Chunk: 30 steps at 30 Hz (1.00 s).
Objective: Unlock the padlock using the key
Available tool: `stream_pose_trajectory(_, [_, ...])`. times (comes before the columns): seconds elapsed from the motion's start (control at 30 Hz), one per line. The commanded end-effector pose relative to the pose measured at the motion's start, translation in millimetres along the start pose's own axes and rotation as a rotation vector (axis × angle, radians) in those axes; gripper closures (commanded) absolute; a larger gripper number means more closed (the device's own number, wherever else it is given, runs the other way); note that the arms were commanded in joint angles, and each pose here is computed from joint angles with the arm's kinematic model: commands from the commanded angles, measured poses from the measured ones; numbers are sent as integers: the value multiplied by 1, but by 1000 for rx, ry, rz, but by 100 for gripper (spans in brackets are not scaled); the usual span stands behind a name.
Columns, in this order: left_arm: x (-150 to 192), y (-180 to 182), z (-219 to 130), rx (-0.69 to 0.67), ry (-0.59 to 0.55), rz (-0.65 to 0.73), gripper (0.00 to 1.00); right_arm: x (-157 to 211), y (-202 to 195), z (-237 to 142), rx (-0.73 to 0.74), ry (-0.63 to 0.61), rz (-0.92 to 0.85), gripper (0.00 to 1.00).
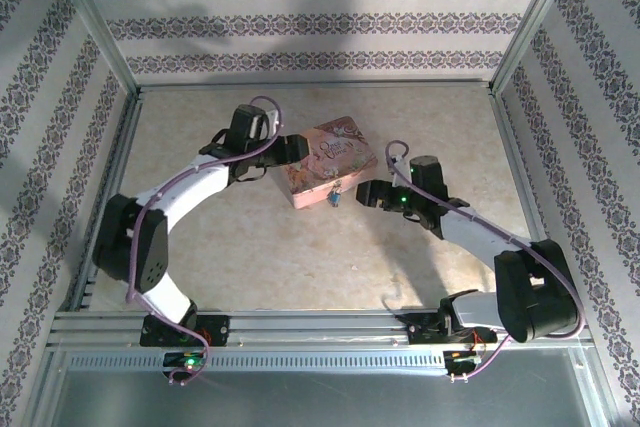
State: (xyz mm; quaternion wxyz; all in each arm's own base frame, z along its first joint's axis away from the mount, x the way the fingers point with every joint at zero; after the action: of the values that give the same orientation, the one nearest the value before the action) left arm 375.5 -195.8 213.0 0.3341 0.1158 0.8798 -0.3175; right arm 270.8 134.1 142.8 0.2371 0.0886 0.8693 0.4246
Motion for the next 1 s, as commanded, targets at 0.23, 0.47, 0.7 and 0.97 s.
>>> stream_pose_trajectory(0.23, [1,2,40,44,75,-28,38,13,-4,43,-135,-15,-60,41])
stream_pose_trajectory(0.47, [14,14,52,-8,129,-67,39,10,-11,65,-149,-31,-36,49])
stream_pose_trajectory(0.7, [20,18,56,-15,150,-82,39,10,-18,78,-154,-22,-25,55])
stream_pose_trajectory(0.97, [21,19,55,-21,152,-82,39,11,-20,87,-170,1,-20,58])
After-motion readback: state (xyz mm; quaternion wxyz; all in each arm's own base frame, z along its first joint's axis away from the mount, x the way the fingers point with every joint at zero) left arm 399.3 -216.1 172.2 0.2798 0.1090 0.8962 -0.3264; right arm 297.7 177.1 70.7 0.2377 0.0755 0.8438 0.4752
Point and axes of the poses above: each hand's point on the last joint's axis, 136 mm out from that joint toward the fingers, its own z axis out along the fingers, its own y axis along the line the jaws close on, x = y × z, the point moved 7 cm from there along -z, back along the fingers, and after that the axes turned 14 degrees about z, right-handed, at the moved point
